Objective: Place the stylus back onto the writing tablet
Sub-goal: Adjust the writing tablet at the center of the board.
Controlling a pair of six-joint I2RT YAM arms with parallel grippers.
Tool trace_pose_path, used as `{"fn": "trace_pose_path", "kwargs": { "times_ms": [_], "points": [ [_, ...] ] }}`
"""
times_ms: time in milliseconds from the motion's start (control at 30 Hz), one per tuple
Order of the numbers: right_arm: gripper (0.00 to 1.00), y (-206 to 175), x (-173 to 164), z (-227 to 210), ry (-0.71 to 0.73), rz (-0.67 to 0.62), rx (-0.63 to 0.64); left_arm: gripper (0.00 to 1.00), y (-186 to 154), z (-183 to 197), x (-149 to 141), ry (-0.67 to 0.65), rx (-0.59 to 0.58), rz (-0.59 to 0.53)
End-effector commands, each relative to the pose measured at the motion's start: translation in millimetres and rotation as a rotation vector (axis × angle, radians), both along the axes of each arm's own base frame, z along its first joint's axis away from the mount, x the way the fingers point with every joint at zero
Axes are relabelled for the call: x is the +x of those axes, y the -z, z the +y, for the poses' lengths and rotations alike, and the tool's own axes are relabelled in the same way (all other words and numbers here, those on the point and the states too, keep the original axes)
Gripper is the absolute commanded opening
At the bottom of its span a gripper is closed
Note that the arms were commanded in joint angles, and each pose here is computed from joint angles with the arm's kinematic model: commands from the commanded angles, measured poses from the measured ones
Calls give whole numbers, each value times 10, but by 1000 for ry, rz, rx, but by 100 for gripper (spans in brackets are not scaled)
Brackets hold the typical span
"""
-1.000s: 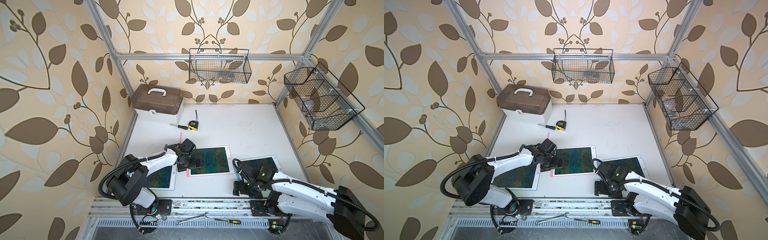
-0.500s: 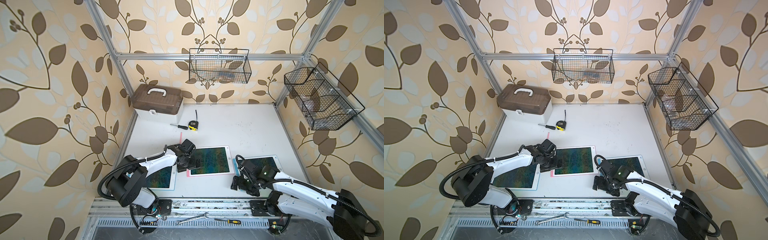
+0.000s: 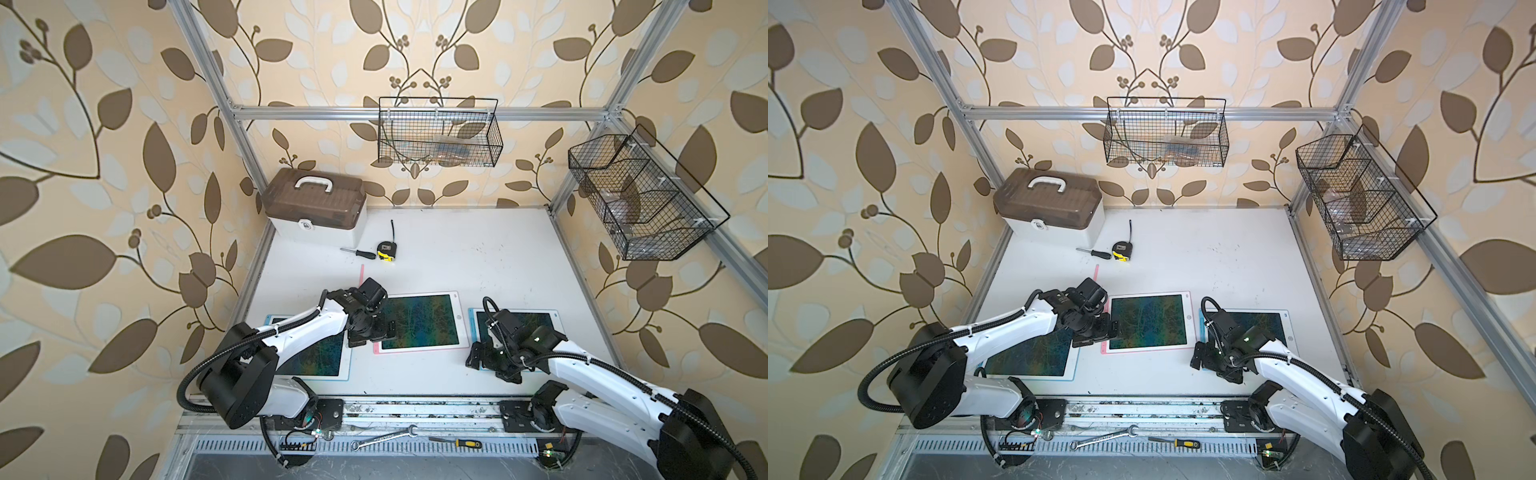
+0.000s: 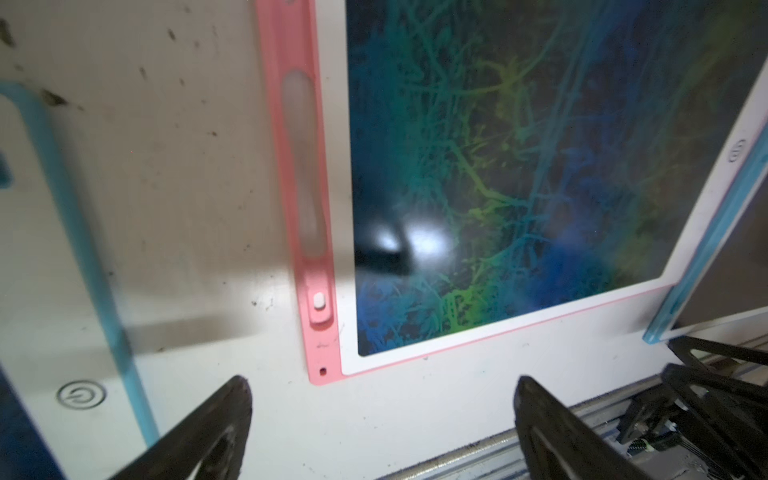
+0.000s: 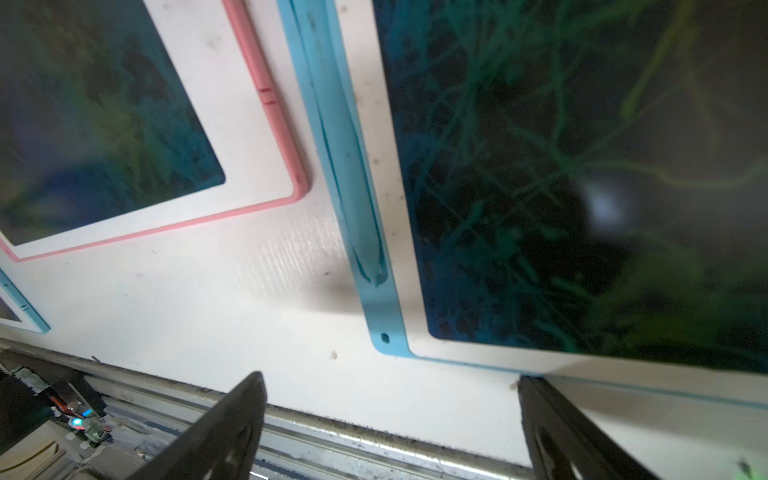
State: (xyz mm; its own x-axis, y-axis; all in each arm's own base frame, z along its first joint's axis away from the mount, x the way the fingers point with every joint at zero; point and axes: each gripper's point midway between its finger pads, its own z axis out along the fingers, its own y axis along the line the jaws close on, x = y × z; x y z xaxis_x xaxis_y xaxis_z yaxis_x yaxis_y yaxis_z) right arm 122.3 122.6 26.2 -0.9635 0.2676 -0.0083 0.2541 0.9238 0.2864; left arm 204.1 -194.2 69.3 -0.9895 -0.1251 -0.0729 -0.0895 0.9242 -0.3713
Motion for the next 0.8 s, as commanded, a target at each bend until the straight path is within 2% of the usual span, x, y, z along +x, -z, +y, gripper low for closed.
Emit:
{"fn": "trace_pose_path", "kwargs": {
  "times_ms": [0,233,400,600,767],
  "points": [
    [95,-193,62,-9,-30,-35,-47,99,-516,26,273,3,-22,-118],
    [95,-805,463,301,-39,-194,16,99,-1233,261,853,-73,-71,-195],
    [95,-1132,785,490,-70,-293,35,99,-1577,481,1176,-155,-101,-240],
    [95,-1267,1111,670,-106,-353,61,98,-1453,599,1362,-231,-93,-201],
    [95,-1281,1324,777,-135,-374,63,93,-1215,723,1442,-267,-50,-170]
  ]
}}
